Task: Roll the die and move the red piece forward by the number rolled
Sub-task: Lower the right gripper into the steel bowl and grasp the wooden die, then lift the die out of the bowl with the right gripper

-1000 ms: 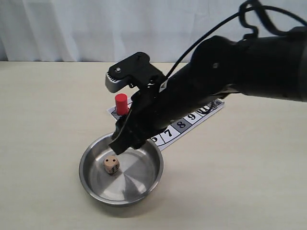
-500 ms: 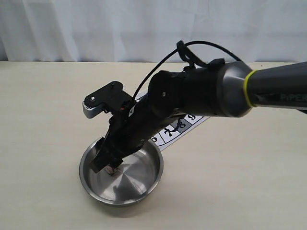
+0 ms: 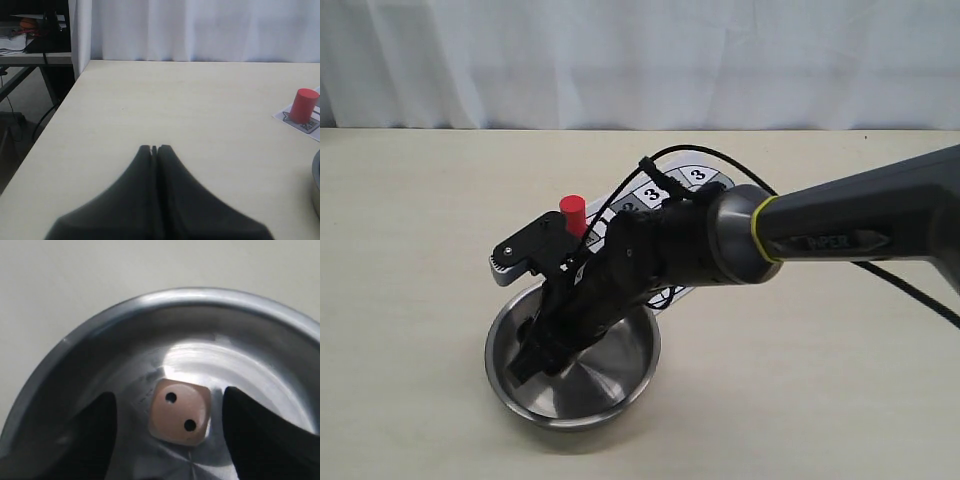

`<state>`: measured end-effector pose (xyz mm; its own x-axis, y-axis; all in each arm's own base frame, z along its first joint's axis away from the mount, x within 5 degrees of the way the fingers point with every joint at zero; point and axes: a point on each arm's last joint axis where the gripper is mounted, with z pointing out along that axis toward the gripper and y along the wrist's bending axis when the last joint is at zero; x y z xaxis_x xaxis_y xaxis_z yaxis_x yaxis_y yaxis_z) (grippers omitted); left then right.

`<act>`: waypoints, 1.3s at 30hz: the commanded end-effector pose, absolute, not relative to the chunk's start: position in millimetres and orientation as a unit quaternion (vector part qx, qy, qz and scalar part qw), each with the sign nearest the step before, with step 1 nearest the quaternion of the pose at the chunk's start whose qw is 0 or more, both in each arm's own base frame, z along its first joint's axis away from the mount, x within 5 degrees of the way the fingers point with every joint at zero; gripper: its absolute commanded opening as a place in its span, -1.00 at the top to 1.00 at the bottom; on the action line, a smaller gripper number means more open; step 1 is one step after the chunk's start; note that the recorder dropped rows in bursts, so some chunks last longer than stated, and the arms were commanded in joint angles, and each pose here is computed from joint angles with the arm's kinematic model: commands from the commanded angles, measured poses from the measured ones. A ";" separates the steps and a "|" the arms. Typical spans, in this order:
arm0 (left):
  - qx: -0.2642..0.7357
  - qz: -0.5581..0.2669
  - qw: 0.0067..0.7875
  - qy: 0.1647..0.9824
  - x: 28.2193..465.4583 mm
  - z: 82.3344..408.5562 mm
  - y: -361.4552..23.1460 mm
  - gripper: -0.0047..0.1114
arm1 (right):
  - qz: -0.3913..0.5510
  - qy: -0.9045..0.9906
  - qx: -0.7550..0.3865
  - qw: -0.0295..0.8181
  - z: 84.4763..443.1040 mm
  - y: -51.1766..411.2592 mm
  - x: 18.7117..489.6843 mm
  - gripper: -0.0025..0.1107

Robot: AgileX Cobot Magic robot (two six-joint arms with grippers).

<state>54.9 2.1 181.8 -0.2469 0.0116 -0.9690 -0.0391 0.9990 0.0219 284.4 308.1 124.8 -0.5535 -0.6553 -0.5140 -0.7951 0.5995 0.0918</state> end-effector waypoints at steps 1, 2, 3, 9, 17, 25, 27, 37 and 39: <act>-0.005 0.019 0.621 0.784 55.0 184.9 1.7 0.92 | 0.154 0.864 -0.419 0.232 118.7 309.8 288.0 -0.09; -0.005 0.019 0.621 0.784 55.0 184.9 1.7 0.92 | 0.153 0.864 -0.418 0.233 118.0 310.0 288.4 -0.08; -0.005 0.019 0.621 0.784 55.0 184.9 1.7 0.92 | 0.153 0.864 -0.418 0.235 118.2 310.1 288.8 -0.08; -0.005 0.019 0.621 0.784 55.0 184.9 1.7 0.92 | 0.153 0.864 -0.418 0.236 118.3 310.1 288.9 0.16; -0.005 0.019 0.621 0.784 55.0 184.9 1.7 0.92 | 0.155 0.864 -0.421 0.228 121.4 309.4 286.8 0.88; -0.005 0.019 0.621 0.784 55.0 184.9 1.7 0.92 | 0.180 0.853 -0.397 0.287 193.6 292.4 290.9 0.88; -0.005 0.019 0.621 0.784 55.0 184.9 1.7 0.92 | 0.185 0.865 -0.356 0.302 215.9 269.5 303.4 0.88; -0.005 0.019 0.621 0.784 55.0 184.9 1.7 0.92 | 0.091 0.935 -0.202 0.278 206.8 129.2 376.0 0.88; -0.005 0.019 0.621 0.784 55.0 184.9 1.7 0.92 | 0.063 0.945 -0.171 0.273 197.0 103.5 386.3 0.88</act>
